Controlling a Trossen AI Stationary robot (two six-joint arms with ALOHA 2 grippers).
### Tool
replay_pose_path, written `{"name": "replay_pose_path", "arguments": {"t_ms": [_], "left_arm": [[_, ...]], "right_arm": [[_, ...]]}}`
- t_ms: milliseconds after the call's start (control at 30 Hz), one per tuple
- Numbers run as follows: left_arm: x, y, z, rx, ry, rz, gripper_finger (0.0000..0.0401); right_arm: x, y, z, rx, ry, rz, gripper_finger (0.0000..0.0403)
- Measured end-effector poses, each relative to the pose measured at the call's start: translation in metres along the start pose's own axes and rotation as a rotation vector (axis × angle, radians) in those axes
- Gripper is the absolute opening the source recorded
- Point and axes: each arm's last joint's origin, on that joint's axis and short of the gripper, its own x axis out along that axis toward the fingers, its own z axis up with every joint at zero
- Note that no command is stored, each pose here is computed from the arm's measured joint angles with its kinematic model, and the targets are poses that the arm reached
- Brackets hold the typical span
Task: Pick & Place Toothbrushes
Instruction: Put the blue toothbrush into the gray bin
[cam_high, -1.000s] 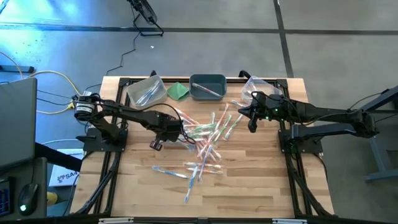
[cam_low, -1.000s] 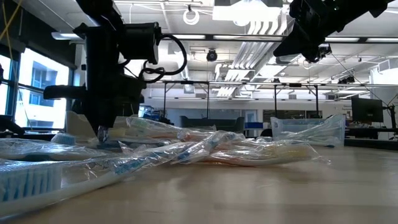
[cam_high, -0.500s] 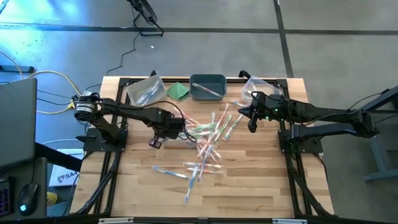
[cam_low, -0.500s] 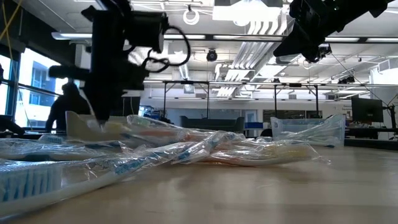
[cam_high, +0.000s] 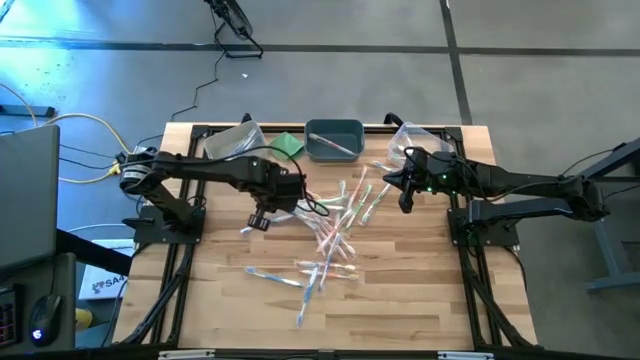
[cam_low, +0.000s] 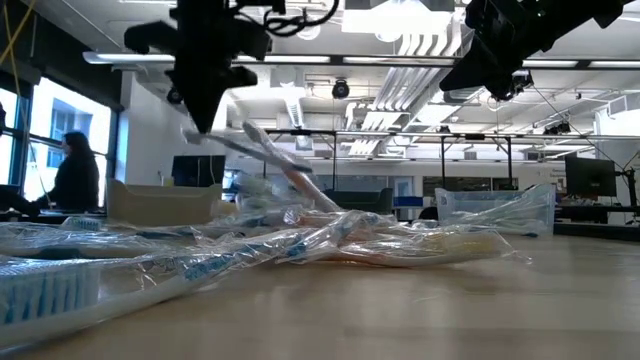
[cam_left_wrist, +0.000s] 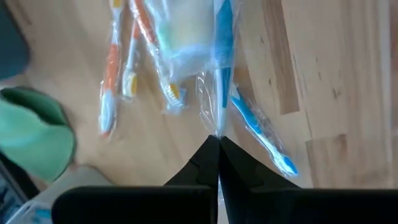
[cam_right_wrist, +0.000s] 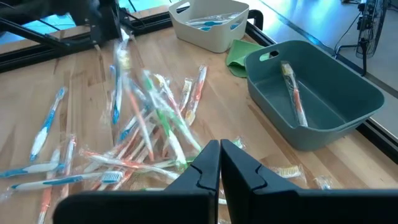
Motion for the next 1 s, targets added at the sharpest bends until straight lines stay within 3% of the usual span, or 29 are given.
{"name": "replay_pose_path", "arguments": {"t_ms": [433,767,1000], "left_arm": [[-0.042,0.005,-0.003,-0.226,0.018,-0.001,0.0000],[-0.046,0.007,-0.009,-0.399,0.085,0.100,0.0000],[-0.045,0.015,-0.015,-0.635,0.107,0.159,0.0000]], "right_arm": [[0.000,0.000,0.000,-0.005,0.000,0.000,0.0005],[0.000,0.000,0.000,-0.031,0.001,0.003,0.0005],[0.000,0.000,0.000,-0.042,0.000,0.003,0.0005]]}}
